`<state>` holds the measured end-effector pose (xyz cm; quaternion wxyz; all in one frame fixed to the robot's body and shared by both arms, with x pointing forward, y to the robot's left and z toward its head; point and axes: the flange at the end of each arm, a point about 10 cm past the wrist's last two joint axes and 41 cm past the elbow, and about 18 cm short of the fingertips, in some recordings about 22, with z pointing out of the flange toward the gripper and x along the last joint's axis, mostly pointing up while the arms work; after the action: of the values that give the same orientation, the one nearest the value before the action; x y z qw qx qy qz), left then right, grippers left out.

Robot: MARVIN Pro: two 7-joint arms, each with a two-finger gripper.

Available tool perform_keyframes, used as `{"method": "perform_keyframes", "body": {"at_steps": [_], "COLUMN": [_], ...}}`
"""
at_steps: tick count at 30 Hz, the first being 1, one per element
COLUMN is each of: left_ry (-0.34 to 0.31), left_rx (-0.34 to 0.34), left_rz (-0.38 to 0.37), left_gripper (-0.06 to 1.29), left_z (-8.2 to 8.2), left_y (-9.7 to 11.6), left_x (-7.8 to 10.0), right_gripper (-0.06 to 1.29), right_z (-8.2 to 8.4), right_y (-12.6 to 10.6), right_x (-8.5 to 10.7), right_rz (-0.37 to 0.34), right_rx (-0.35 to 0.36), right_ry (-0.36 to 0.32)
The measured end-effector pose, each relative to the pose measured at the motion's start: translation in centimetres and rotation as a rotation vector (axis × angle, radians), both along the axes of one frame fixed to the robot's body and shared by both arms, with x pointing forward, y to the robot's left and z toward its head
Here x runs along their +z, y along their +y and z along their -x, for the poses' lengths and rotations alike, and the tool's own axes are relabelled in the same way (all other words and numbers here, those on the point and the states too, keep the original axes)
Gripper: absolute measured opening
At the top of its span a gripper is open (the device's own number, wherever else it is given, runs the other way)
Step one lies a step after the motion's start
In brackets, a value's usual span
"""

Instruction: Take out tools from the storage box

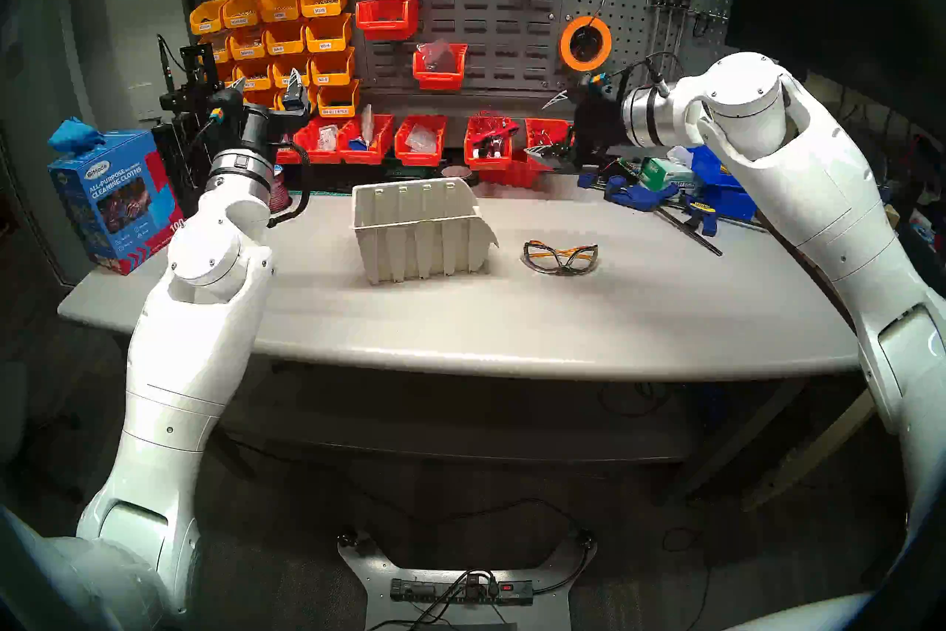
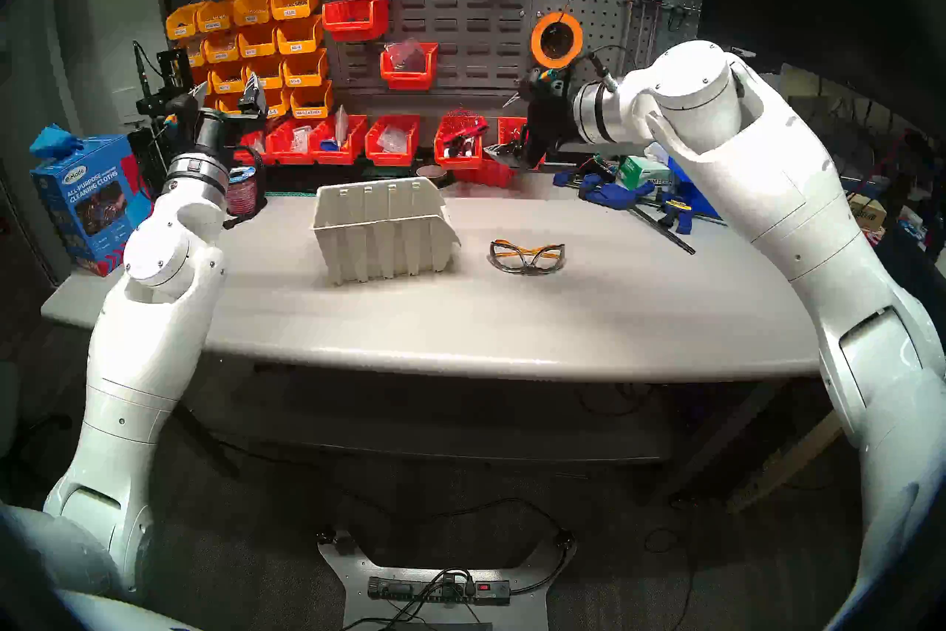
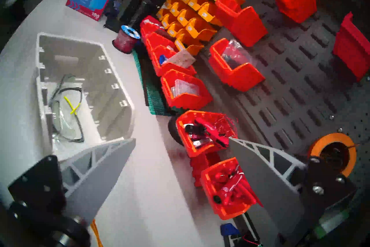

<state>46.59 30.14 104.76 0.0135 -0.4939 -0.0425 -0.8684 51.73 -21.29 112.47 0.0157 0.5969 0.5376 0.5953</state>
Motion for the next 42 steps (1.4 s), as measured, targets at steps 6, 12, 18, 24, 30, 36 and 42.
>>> {"method": "perform_keyframes", "body": {"at_steps": [6, 12, 18, 24, 30, 36, 42], "left_ry": [-0.002, -0.025, -0.065, -0.081, -0.076, -0.047, -0.015], "left_rx": [-0.006, -0.056, -0.167, -0.293, -0.385, -0.478, -0.542], "left_rz": [-0.002, -0.022, -0.061, -0.15, -0.255, -0.392, -0.482], "left_gripper": [1.23, 1.23, 1.24, 1.23, 1.23, 1.24, 1.23], "left_z": [0.0, 0.2, 0.3, 0.3, 0.2, -0.1, -0.2], "left_y": [-0.1, -0.8, -2.2, -3.3, -3.5, -3.0, -2.5], "left_x": [0.0, 0.4, 1.0, 1.3, 1.6, 1.6, 1.5], "right_gripper": [1.2, 1.2, 1.2, 1.2, 1.2, 1.2, 1.2], "right_z": [0.0, 0.1, 0.4, 0.6, 0.8, 0.9, 0.9], "right_y": [0.0, 0.0, 0.2, 0.6, 0.9, 1.2, 1.3], "right_x": [-0.2, -0.5, -1.2, -1.9, -2.6, -3.1, -3.3], "right_rz": [-0.05, -0.1, -0.153, -0.194, -0.219, -0.234, -0.241], "right_rx": [-0.048, -0.098, -0.154, -0.205, -0.234, -0.25, -0.258], "right_ry": [-0.089, -0.167, -0.24, -0.295, -0.323, -0.336, -0.344]}}
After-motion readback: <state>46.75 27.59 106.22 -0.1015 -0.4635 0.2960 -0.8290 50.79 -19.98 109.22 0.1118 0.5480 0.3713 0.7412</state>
